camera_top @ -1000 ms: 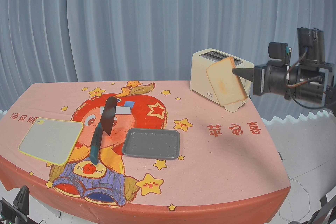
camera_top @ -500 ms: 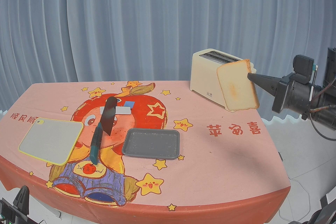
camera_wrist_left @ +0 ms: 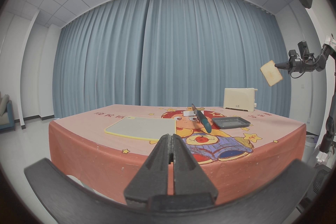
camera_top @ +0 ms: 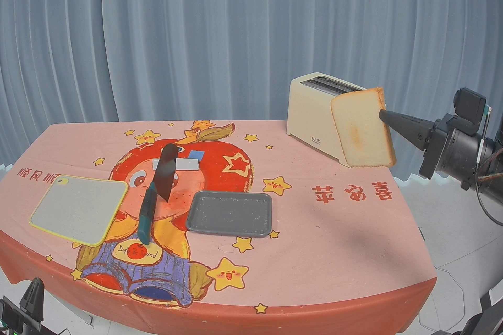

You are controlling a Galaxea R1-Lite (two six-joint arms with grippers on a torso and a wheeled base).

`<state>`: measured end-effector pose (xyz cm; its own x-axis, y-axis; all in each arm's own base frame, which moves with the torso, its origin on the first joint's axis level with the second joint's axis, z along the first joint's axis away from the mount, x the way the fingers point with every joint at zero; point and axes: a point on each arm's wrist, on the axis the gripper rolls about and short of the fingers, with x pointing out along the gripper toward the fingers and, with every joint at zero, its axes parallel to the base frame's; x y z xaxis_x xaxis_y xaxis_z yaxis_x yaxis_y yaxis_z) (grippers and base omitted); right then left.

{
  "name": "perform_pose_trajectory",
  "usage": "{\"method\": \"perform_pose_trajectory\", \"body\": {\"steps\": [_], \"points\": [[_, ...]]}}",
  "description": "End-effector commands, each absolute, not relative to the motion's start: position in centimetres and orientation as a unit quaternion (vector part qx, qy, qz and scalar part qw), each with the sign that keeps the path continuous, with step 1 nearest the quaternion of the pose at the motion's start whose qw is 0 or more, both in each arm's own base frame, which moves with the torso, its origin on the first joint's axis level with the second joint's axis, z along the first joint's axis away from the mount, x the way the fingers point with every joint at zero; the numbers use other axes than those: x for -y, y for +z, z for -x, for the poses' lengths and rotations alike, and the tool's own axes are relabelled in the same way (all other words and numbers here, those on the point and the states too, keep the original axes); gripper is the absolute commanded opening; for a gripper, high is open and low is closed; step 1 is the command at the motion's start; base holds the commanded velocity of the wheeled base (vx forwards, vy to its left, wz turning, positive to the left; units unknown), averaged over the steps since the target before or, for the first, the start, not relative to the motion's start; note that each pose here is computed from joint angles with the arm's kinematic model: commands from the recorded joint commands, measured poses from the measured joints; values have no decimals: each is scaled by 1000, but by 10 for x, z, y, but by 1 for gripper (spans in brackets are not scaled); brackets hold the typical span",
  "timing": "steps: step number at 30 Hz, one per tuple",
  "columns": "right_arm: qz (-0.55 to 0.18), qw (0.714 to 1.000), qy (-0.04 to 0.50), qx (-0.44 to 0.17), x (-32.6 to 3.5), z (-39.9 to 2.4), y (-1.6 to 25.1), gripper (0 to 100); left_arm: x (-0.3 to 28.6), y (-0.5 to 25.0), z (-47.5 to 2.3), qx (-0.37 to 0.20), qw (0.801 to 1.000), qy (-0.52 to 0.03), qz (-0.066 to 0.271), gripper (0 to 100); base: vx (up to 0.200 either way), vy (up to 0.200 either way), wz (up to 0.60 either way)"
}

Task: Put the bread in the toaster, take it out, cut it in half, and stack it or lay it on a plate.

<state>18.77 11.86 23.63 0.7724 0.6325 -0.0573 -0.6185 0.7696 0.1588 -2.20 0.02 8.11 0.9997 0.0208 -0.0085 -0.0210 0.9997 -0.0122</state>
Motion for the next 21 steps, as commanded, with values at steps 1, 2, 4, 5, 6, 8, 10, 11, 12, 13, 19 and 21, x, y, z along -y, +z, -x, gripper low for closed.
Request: {"method": "perform_pose_trajectory", "body": {"steps": [1,2,4,5,6,8,10,11,12,13,19,21], "points": [[-64,934,346,-58,-124,-185,235,0,0,76,21,-13,1000,12,7,0,0,200,0],[-64,934,346,-59,-124,-185,235,0,0,76,21,-13,1000,12,7,0,0,200,0],[-63,934,347,-61,-125,-185,234,0,0,76,21,-13,1000,12,7,0,0,200,0],[-63,934,347,-62,-125,-185,233,0,0,76,21,-13,1000,12,7,0,0,200,0],[-63,934,347,-62,-125,-185,233,0,0,76,21,-13,1000,12,7,0,0,200,0],[-62,934,347,-65,-125,-185,232,0,0,76,21,-13,1000,12,7,0,0,200,0],[-62,933,348,-66,-126,-184,231,0,0,76,21,-13,1000,12,7,0,0,200,0],[-62,932,350,-66,-126,-184,231,0,0,76,21,-13,1000,12,7,0,0,200,0],[-62,932,351,-67,-127,-184,231,0,0,76,21,-13,1000,12,7,0,0,200,0],[-61,932,350,-69,-127,-185,230,0,0,76,21,-13,1000,12,7,0,0,200,0],[-57,929,355,-83,-132,-187,221,0,0,76,21,-13,1000,12,7,0,0,200,0],[-56,929,357,-87,-134,-188,219,0,0,76,21,-13,1000,12,7,0,0,200,0]]}}
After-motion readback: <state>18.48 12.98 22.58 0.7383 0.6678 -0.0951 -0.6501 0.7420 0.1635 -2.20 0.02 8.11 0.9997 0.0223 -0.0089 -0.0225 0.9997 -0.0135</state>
